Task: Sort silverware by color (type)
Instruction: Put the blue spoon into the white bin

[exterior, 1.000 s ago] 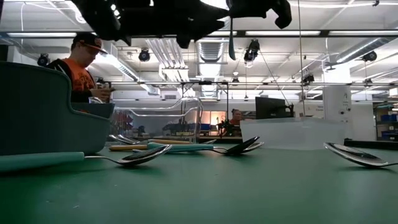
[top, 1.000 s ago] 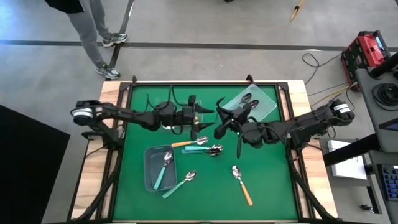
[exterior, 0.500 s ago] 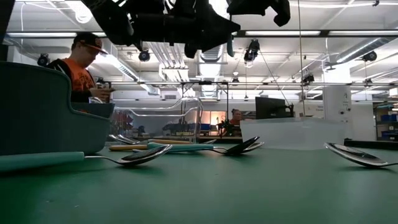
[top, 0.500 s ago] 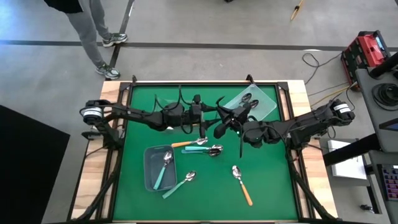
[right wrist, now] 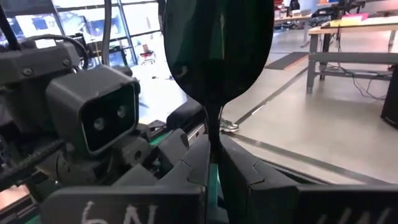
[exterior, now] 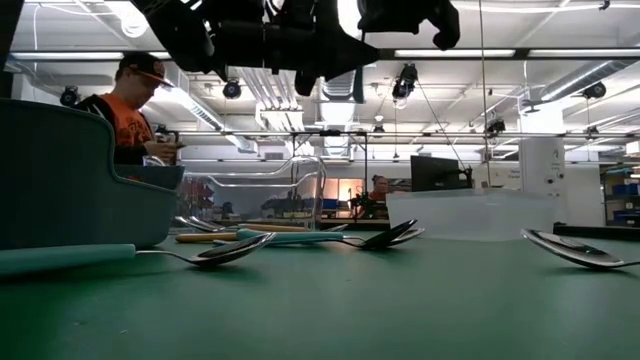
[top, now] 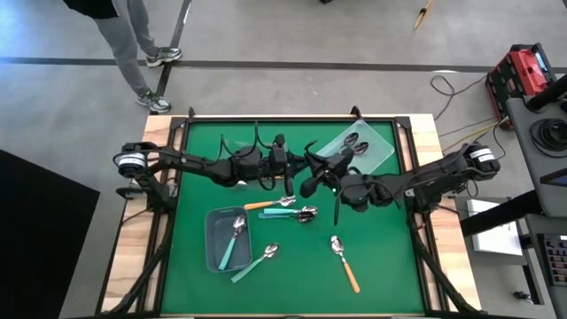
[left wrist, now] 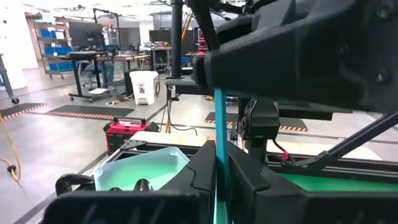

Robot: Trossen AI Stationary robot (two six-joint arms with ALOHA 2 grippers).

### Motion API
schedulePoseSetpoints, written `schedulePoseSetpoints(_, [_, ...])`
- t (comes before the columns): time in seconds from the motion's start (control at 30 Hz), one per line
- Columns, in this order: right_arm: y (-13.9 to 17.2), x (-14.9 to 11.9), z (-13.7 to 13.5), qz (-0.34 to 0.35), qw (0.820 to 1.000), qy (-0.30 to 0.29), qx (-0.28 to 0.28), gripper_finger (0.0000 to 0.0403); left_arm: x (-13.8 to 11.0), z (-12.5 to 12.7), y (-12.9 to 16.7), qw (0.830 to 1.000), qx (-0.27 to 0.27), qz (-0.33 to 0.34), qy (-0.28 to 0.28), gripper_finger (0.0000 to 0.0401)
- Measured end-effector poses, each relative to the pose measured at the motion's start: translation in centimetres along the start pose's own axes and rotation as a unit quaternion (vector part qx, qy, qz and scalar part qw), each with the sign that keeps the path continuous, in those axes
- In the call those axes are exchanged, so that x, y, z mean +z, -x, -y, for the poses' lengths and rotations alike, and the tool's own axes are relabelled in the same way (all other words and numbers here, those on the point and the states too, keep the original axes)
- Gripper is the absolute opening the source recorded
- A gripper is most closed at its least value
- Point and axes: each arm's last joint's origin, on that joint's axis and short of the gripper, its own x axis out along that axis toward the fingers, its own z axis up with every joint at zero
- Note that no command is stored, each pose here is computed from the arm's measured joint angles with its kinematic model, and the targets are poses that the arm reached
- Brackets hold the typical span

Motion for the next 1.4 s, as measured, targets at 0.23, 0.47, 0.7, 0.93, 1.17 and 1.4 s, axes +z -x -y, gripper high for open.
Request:
schedulePoseSetpoints(0.23, [-0.3,-0.6,-0.2,0.004,1.000,0.004,-0.018,0.0020,0.0,-0.1,0.0,1.000,0.008,-0.001,0.012,0.0001])
schedulePoseSetpoints(0.47, [-0.2,-0.3,-0.1,0.006,1.000,0.003,-0.019,0.0089,0.3,0.0,0.1,1.000,-0.009,0.002,0.021,0.0000])
schedulePoseSetpoints(0.7, [-0.2,-0.5,-0.2,-0.002,1.000,0.014,-0.004,0.0112,0.4,0.3,0.2,0.998,-0.057,0.002,0.023,0.0000])
schedulePoseSetpoints(0.93, [-0.1,-0.6,-0.3,-0.012,0.999,0.032,0.017,0.0017,0.7,0.4,0.5,0.996,-0.089,-0.013,0.009,0.0000])
schedulePoseSetpoints(1.17, [0.0,-0.7,-0.5,-0.020,0.998,0.033,0.041,0.0013,1.2,0.5,1.2,0.991,-0.125,-0.040,0.006,0.0000])
schedulePoseSetpoints(1.4, [0.3,-0.6,-0.7,-0.020,0.998,0.036,0.056,0.0013,2.0,0.6,1.9,0.990,-0.132,-0.039,0.017,0.0000])
